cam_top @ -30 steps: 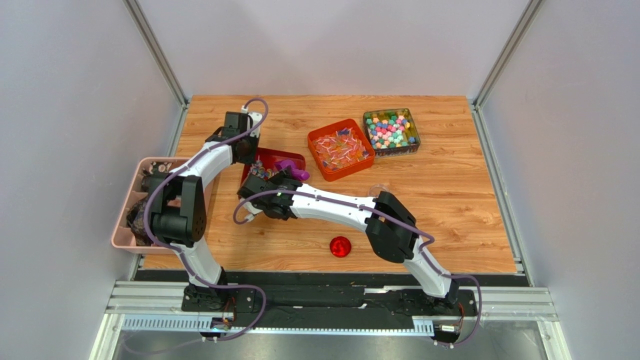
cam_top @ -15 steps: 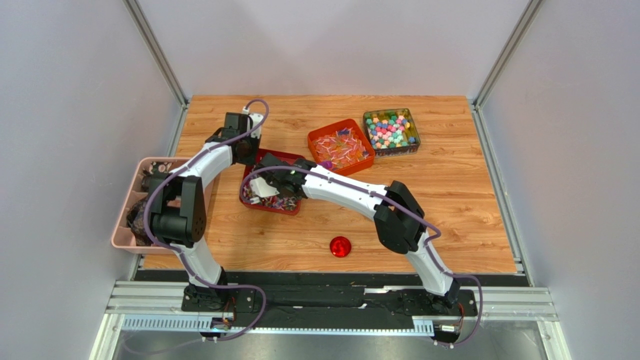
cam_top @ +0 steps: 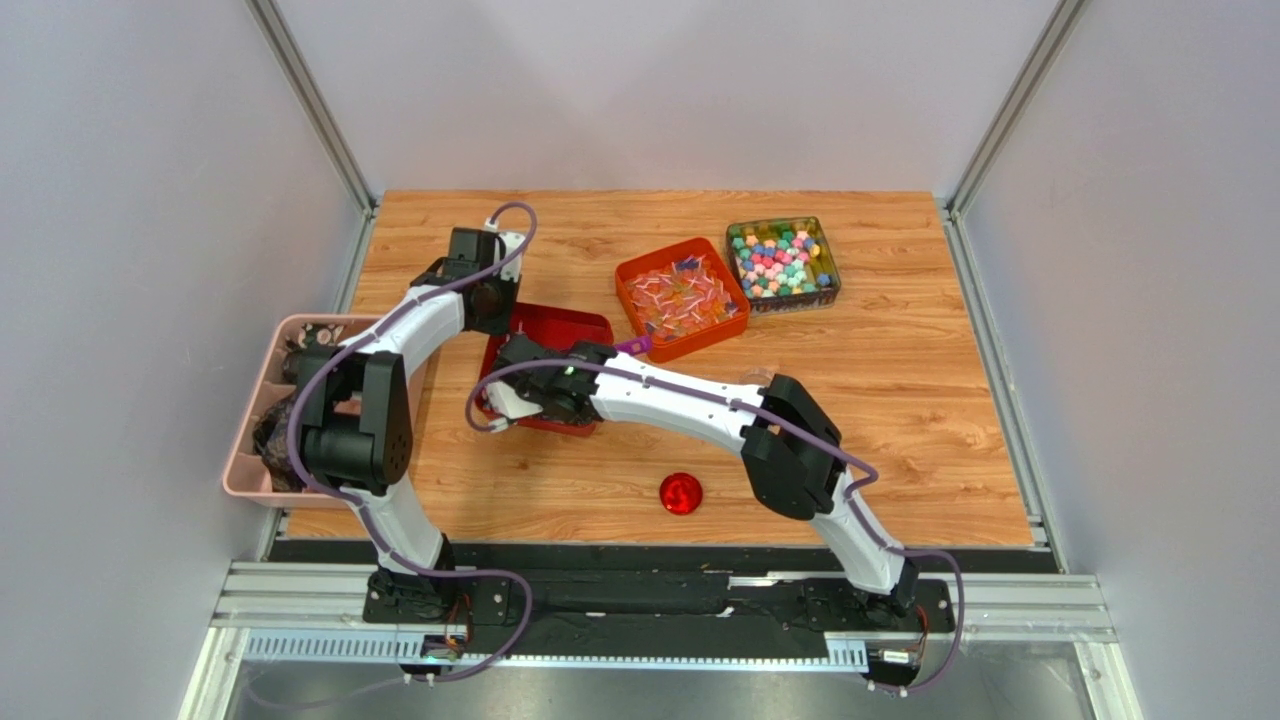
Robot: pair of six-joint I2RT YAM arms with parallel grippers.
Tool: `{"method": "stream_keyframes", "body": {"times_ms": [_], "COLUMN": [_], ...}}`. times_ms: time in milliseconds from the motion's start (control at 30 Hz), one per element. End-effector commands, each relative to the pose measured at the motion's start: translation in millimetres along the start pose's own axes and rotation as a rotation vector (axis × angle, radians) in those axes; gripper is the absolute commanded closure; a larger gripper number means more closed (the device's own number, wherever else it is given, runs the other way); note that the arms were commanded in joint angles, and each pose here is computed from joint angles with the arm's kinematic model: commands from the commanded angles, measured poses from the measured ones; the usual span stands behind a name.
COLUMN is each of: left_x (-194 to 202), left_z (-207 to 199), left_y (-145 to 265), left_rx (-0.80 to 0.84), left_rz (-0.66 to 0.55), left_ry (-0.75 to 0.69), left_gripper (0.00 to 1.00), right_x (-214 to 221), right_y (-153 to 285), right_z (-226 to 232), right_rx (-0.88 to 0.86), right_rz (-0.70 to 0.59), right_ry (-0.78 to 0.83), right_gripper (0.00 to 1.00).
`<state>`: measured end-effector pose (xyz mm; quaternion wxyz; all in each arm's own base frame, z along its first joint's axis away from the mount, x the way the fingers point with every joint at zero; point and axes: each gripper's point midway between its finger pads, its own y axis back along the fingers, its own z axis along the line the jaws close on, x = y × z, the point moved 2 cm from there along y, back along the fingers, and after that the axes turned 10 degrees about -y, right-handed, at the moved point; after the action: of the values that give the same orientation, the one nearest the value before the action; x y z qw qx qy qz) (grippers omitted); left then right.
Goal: Pack the candies
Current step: Scoop the fake candies from the storage box.
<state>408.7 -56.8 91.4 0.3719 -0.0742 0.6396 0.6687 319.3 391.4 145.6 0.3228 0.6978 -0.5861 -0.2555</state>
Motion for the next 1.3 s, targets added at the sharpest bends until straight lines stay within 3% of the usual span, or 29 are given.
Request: {"method": "stream_keyframes", "body": {"times_ms": [0,167,333,367,433,500,633,933,1033,1267], "left_x": [-46.3,-46.2,-43.4,-43.5,-42.7,-42.2,-41.5,-40.3,-40.9,-38.1], "left_z": [5.4,5.4,3.0,1.6,-0.3,-1.2,-1.1,-3.4,-3.6,0.2], "left_y": [32.6,35.0,33.2,33.5,32.9,32.6,32.4,29.3,29.1,30.3], "left_rx": [-0.004,-0.008,0.003,0.012,0.022,0.027,0.026,0.043,0.047,0.029], "left_rz": [-0.152,-0.157,-0.154,-0.156,-0.154,-0.154,-0.152,-0.150,-0.150,-0.136], "left_ry": [0.084,0.083,0.094,0.094,0.096,0.096,0.095,0.075,0.067,0.029], "left_gripper": [1.00,1.00,1.00,1.00,1.00,1.00,1.00,1.00,1.00,1.00], "right_x": [-28.9,-44.1,-53.1,-48.9,-64.2,-62.7,-67.9,-55.0,-42.0,-11.8], "right_y": [-0.2,2.5,-12.5,-14.6,-8.3,-17.8,-9.1,9.5,13.6,-4.3], "right_z": [4.0,16.4,18.3,13.5,-2.0,11.8,19.7,48.0,64.8,66.6], "right_rx": [0.068,-0.003,0.023,0.084,0.220,0.237,0.159,-0.054,-0.169,-0.148], "right_rz": [-0.019,-0.088,-0.073,-0.043,-0.143,-0.145,-0.195,-0.262,-0.245,-0.126], "right_ry": [0.029,0.031,-0.028,-0.001,-0.039,0.019,0.003,0.171,0.223,0.324], "right_gripper": [1.00,1.00,1.00,1.00,1.00,1.00,1.00,1.00,1.00,1.00]}}
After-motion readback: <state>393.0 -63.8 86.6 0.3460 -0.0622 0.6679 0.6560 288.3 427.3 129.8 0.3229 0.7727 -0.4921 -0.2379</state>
